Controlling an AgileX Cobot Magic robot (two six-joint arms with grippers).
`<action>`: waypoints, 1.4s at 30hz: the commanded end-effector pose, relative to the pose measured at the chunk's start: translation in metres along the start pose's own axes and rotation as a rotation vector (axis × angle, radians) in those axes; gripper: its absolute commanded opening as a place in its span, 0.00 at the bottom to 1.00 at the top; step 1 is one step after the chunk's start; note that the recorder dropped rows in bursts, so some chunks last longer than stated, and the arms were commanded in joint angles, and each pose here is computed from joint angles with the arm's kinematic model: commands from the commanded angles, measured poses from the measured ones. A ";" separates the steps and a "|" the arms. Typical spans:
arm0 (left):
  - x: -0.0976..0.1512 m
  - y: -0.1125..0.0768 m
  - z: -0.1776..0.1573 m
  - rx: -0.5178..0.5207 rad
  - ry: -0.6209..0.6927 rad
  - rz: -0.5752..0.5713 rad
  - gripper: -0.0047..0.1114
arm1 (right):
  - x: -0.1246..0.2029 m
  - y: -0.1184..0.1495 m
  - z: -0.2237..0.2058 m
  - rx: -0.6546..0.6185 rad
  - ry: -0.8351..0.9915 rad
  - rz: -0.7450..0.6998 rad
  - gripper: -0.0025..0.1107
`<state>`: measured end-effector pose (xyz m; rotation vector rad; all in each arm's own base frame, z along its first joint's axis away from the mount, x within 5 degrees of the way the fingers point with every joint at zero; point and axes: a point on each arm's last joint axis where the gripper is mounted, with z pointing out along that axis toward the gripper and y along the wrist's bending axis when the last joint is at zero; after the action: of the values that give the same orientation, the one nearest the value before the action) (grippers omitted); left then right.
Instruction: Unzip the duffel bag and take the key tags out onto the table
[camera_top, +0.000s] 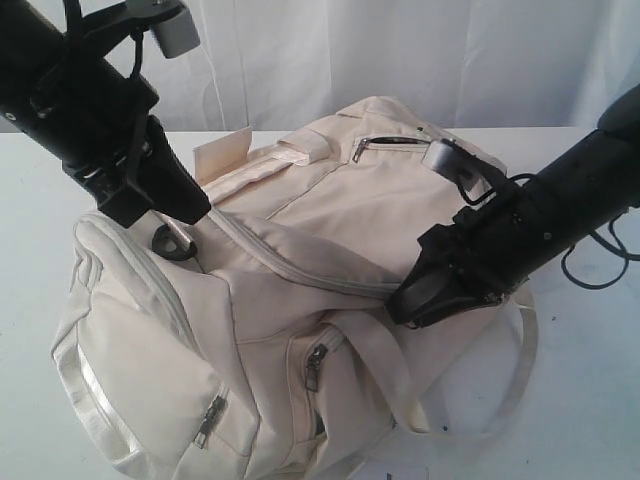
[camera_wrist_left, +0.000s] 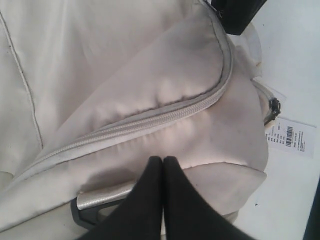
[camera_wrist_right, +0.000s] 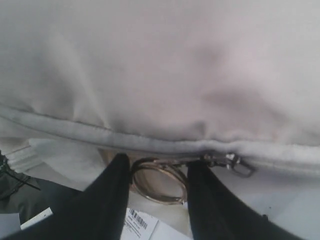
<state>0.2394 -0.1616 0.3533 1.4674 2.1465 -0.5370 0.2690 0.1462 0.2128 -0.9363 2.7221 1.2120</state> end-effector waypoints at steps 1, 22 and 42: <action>0.000 -0.005 -0.004 0.019 -0.005 -0.009 0.04 | 0.002 0.020 0.004 -0.046 0.018 -0.062 0.18; 0.028 -0.023 -0.014 -0.042 0.047 -0.069 0.04 | 0.007 0.087 -0.003 -0.114 -0.051 -0.220 0.18; 0.062 -0.054 -0.025 -0.057 0.029 -0.072 0.04 | -0.001 0.134 0.030 -0.243 -0.151 -0.241 0.18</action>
<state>0.1705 -0.1203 0.3404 1.3754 2.2095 -0.4487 0.1964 0.2295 0.2792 -1.1300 2.3507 1.4814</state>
